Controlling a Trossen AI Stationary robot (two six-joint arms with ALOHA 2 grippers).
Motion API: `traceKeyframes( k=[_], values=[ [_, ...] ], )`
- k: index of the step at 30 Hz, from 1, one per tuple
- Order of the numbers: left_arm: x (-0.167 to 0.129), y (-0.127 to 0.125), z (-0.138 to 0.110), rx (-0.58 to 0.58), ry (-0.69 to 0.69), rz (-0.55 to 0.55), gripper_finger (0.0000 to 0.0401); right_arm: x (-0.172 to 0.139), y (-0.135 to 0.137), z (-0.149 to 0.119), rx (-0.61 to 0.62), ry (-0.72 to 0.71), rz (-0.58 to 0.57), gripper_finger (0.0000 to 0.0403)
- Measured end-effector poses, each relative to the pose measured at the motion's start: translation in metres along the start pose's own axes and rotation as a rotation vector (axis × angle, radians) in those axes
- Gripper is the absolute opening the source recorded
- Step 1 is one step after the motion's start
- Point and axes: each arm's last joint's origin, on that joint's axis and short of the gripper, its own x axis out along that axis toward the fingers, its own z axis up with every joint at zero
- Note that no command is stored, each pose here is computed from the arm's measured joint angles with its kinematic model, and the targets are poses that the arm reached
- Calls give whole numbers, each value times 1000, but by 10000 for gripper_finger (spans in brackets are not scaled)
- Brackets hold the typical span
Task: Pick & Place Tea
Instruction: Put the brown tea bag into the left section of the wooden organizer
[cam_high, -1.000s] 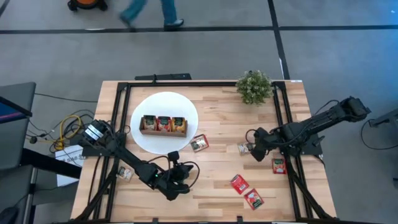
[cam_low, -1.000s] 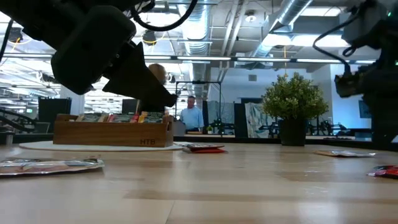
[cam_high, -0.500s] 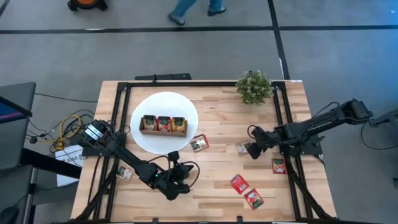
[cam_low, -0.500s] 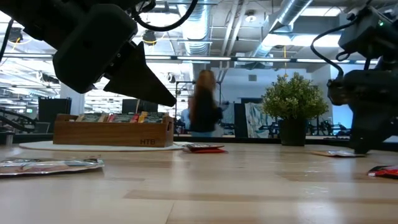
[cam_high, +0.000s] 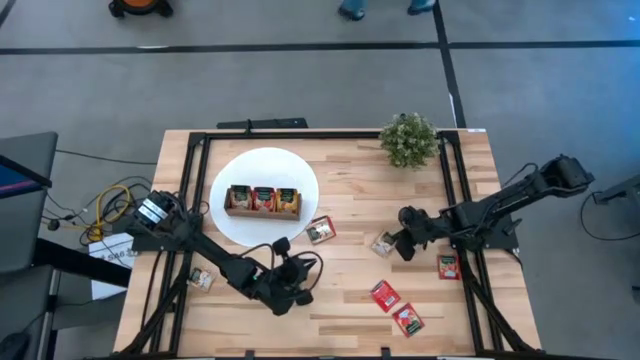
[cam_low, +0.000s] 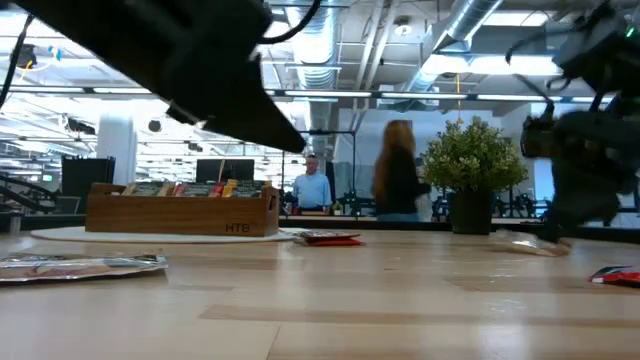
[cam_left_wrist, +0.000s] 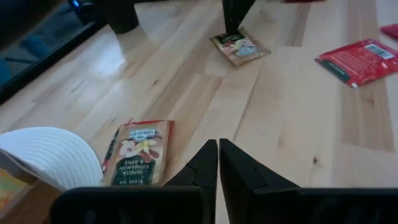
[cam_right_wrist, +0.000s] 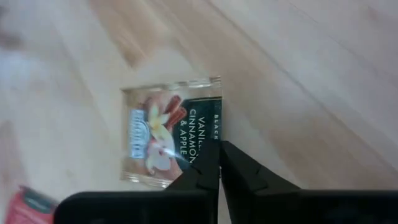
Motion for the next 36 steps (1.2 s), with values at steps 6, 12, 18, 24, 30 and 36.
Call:
traceKeyframes(
  k=[6,12,18,24,30,36],
  values=[
    [18,14,14,-71,27,-50,47,-10,30,11,-132,-182,27,1],
    [51,33,38,-181,-23,-215,128,-15,58,15,-238,-223,43,0],
    [89,50,39,-223,-71,-367,177,-3,65,12,-260,-156,-14,0],
    [125,38,28,-219,-81,-451,148,1,48,19,-185,-103,-148,24],
    [159,14,23,-113,-14,-462,74,4,27,17,-126,-84,-144,106],
    [180,2,21,-35,42,-416,17,15,10,10,-36,-87,-18,175]
  ],
)
